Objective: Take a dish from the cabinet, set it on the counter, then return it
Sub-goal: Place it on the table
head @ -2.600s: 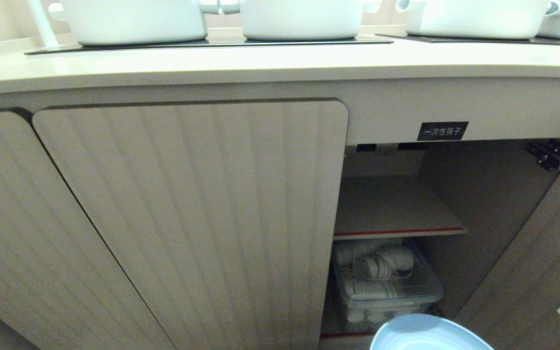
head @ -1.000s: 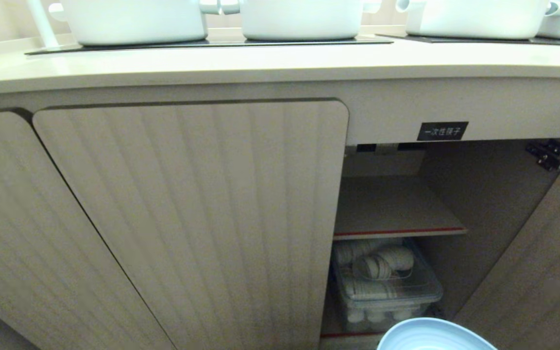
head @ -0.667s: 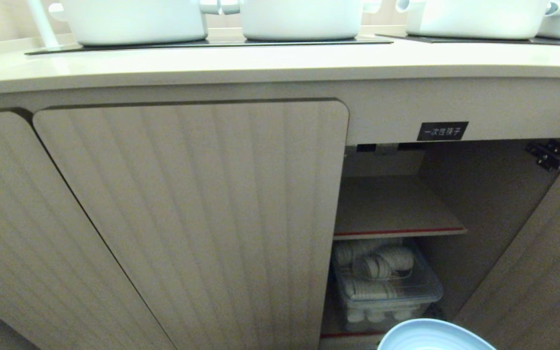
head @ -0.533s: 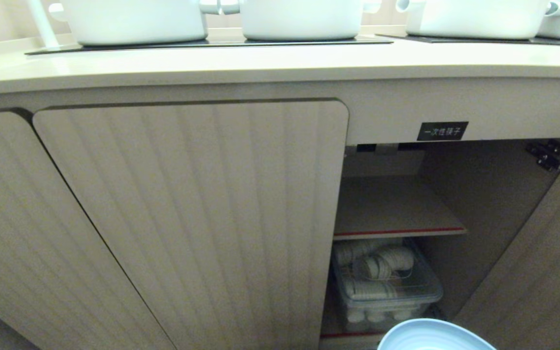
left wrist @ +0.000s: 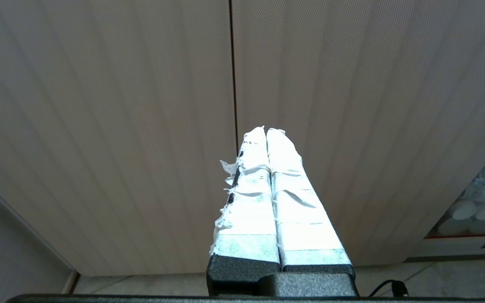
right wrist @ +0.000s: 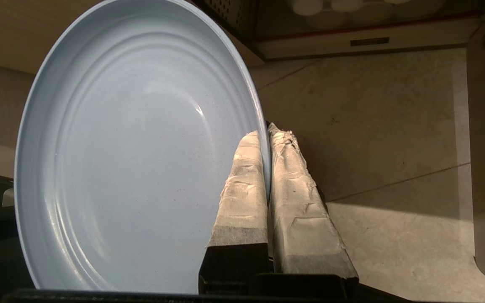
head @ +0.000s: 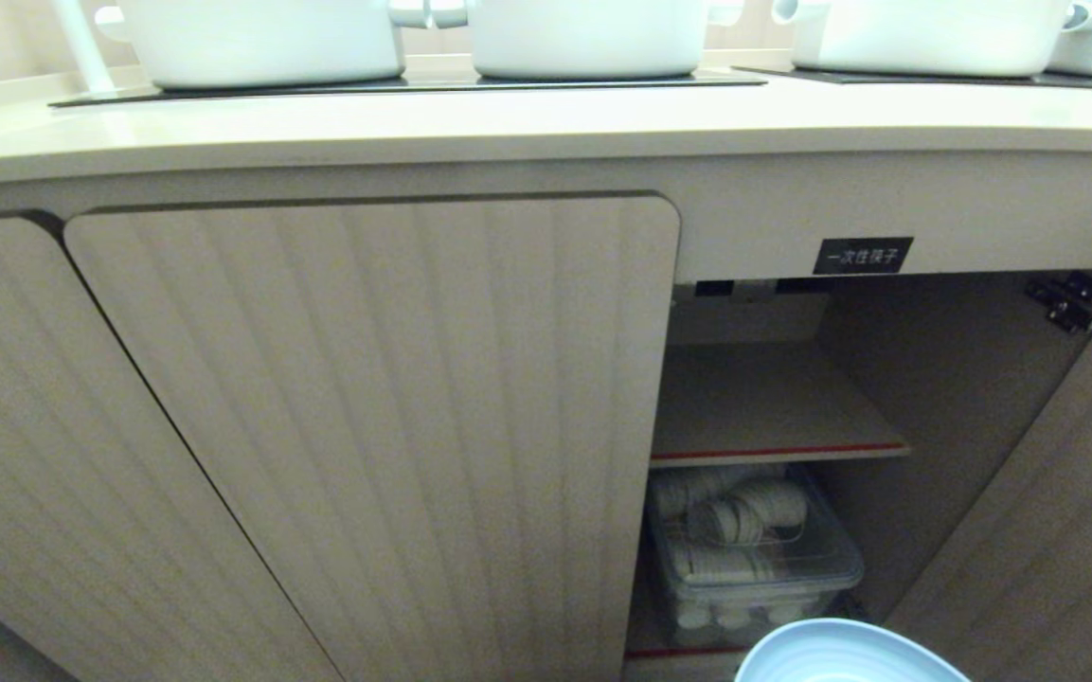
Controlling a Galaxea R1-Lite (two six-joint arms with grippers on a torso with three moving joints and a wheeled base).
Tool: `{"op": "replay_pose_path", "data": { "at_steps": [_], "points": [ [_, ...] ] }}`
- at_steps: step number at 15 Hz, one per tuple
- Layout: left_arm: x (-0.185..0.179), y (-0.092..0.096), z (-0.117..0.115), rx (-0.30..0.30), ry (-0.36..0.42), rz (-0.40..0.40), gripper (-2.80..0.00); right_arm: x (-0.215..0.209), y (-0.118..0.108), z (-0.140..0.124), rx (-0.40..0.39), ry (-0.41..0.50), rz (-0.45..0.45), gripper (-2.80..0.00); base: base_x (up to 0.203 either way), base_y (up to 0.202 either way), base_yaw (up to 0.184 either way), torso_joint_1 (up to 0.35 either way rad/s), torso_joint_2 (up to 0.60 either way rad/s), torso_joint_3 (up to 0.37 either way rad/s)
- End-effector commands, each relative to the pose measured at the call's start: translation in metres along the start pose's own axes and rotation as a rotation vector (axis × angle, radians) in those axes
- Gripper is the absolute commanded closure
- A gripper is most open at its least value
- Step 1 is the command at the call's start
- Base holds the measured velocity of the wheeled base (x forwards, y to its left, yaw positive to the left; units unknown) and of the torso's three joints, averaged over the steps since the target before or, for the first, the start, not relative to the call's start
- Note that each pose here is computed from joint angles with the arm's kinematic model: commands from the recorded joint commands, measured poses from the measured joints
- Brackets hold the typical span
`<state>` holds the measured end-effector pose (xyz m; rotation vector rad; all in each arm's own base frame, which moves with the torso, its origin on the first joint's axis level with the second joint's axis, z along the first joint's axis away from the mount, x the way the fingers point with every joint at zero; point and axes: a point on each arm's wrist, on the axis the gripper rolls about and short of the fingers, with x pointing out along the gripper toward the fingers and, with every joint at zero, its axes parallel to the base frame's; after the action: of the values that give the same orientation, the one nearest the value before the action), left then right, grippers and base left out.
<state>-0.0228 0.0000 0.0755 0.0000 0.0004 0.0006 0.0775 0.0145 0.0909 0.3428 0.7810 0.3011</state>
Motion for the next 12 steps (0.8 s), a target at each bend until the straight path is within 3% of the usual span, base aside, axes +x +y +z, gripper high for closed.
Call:
{"op": "replay_pose_path", "data": {
  "at_steps": [1,6,12],
  "points": [
    [0.0,0.0,0.0,0.0,0.0,0.001,0.0,0.0002,0.0003,0.0009,0.001,-0.001,0.002,0.0,0.0,0.0,0.0,0.0,0.0,0.0],
    [0.0,0.0,0.0,0.0,0.0,0.001,0.0,0.0001,0.0005,0.0018,0.0,-0.004,0.003,0.0,0.0,0.0,0.0,0.059,-0.18,-0.207],
    [0.0,0.0,0.0,0.0,0.0,0.0,0.0,-0.0005,0.0007,0.0017,-0.002,-0.008,0.004,0.0,0.0,0.0,0.0,0.14,-0.52,-0.31]
  ]
}}
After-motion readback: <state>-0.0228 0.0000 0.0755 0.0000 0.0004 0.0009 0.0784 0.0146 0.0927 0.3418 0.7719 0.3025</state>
